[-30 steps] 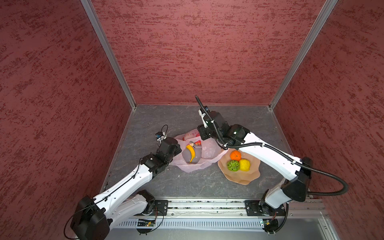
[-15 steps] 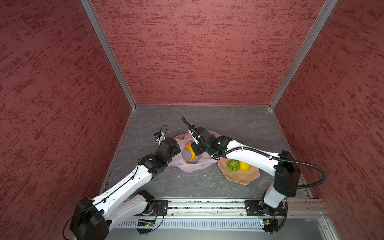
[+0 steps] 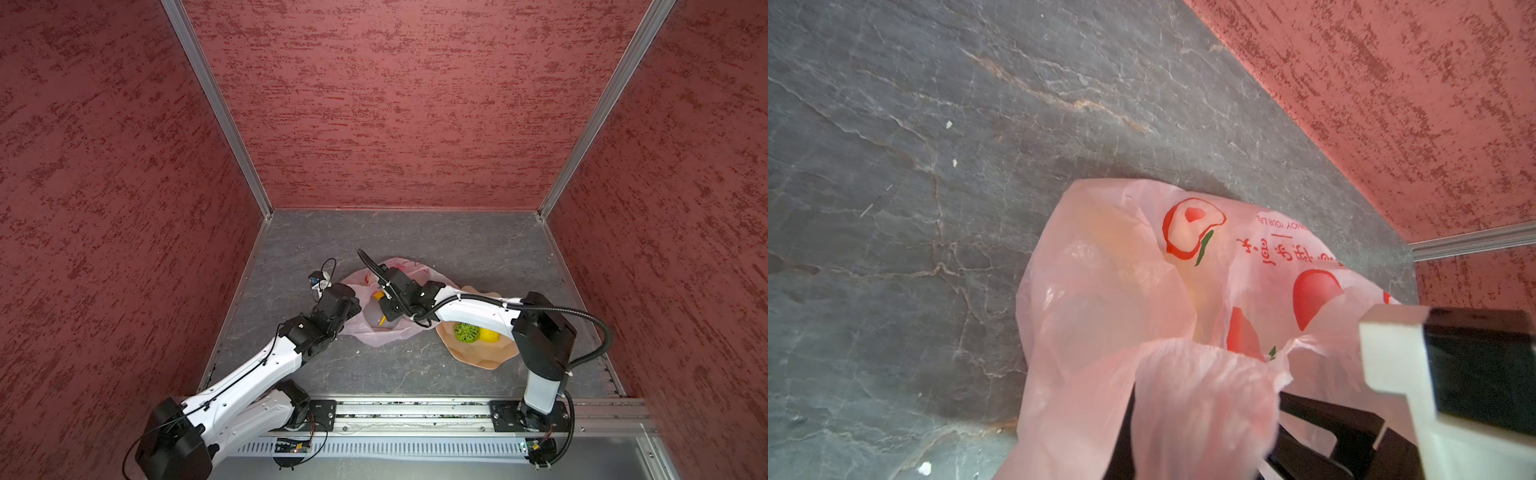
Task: Take the fake fruits out of the plastic bag
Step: 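Push the right gripper down into the bag and close on the yellow pepper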
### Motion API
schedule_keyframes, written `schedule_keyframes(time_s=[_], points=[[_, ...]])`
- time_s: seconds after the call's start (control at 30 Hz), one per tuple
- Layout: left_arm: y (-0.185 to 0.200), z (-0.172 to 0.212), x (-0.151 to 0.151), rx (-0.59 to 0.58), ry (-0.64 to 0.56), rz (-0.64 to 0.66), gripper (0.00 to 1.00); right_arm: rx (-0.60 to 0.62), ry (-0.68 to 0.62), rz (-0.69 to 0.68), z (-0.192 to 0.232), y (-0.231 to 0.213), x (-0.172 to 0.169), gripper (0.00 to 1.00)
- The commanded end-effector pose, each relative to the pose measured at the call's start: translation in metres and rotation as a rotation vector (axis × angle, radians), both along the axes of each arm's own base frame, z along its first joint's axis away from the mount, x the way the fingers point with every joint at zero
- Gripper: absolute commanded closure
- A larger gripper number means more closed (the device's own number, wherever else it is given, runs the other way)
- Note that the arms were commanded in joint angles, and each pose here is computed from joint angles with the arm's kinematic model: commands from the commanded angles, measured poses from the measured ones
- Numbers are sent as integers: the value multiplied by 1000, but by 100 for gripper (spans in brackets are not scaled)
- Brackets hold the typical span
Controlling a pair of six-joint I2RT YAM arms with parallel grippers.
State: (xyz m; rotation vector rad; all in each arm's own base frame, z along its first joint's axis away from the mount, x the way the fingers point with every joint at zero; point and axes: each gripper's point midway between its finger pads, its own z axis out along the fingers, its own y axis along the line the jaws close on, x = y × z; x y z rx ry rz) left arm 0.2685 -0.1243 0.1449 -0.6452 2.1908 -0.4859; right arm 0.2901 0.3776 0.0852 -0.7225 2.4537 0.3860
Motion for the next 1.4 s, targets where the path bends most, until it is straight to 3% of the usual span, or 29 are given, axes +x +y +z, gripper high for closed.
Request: schedule_keyframes(time_s=[0.0, 0.67, 1.37], points=[[3, -4, -6, 8, -4, 14, 100, 49, -39, -47, -2, 8, 9, 66], [5, -15, -20, 55, -13, 0, 100, 32, -46, -128, -37, 9, 27, 57], [4, -17, -21, 59, 2, 2, 100, 47, -27, -138, -49, 4, 43, 57]])
